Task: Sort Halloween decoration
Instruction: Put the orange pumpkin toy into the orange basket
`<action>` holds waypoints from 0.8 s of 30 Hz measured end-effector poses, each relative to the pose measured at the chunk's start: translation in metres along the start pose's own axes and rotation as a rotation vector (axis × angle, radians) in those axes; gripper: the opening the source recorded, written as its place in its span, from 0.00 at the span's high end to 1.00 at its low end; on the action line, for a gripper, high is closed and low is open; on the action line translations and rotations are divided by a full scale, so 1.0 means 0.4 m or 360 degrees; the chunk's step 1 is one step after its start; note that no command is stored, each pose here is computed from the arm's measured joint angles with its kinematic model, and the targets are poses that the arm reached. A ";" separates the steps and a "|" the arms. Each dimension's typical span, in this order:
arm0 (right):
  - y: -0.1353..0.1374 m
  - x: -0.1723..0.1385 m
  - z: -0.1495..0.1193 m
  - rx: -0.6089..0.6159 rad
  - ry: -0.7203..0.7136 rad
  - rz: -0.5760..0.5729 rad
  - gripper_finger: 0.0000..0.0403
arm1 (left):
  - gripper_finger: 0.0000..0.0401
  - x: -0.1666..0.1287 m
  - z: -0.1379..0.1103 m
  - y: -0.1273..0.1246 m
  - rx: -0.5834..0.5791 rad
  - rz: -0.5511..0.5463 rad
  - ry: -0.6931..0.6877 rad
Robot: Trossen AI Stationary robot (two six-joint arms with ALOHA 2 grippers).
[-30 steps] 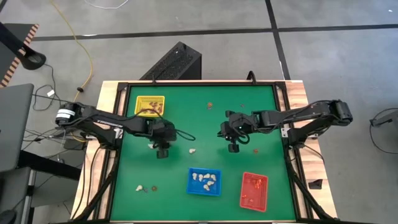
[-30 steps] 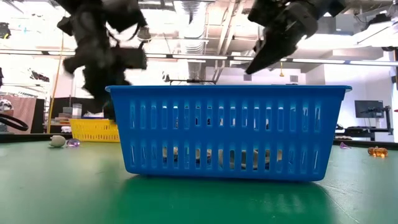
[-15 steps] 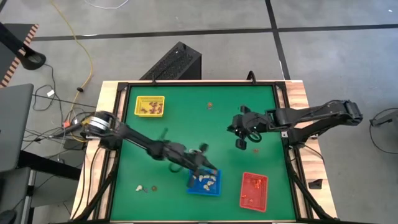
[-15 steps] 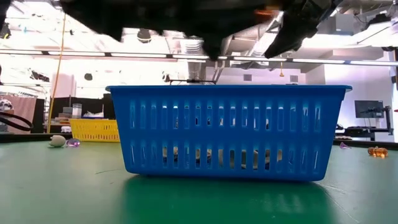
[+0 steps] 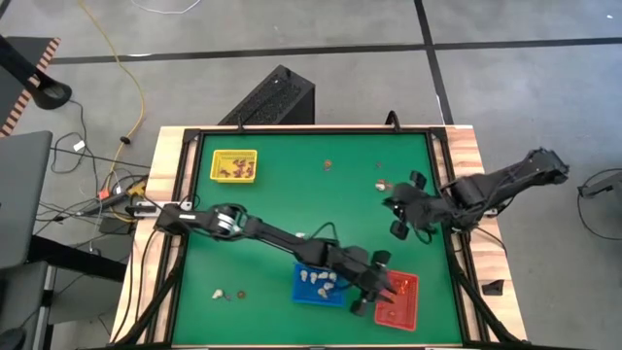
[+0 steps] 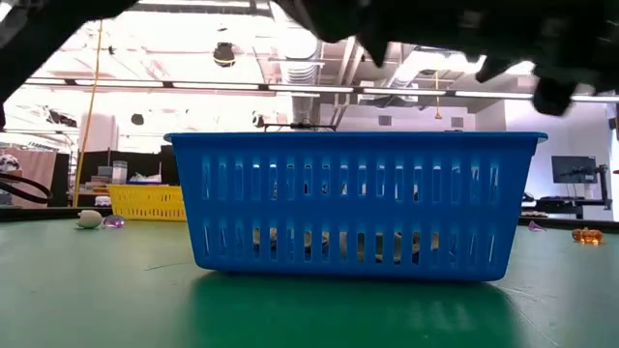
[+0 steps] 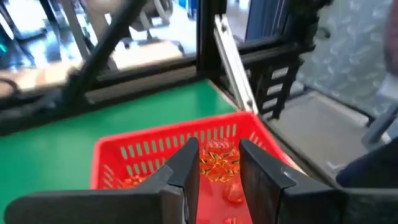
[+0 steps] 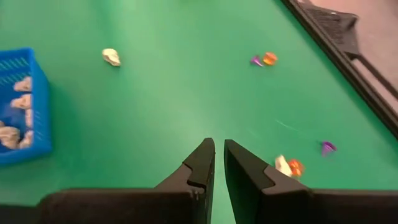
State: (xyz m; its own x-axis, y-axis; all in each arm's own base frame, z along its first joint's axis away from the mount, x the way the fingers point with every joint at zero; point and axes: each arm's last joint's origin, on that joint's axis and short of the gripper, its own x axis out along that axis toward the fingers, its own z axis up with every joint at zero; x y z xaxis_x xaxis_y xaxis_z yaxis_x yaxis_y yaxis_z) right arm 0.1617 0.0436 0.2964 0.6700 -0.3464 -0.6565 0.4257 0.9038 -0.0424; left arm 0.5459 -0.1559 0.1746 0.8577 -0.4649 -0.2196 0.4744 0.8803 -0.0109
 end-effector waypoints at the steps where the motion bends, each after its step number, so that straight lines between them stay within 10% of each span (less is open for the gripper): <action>1: 0.001 -0.003 -0.005 0.0000 0.0003 -0.0019 0.83 | 0.79 0.013 0.000 0.003 -0.0004 -0.0005 0.0024; 14: 0.028 -0.008 -0.067 0.0148 0.0363 -0.0004 0.83 | 0.59 0.020 0.038 0.010 0.0087 -0.0057 0.0313; 24: 0.033 0.025 -0.084 0.0099 0.0606 -0.0122 0.83 | 0.57 -0.271 0.291 -0.009 0.0360 0.0210 0.0988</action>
State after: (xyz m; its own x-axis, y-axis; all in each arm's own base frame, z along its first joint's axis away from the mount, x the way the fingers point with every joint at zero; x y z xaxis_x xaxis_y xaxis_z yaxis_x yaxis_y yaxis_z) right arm 0.1535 0.0605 0.2641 0.3661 -0.2837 -0.8863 0.5096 0.8580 -0.0642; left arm 0.4743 -0.1197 0.3122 0.6705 -0.1546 -0.7257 0.4612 0.8530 0.2444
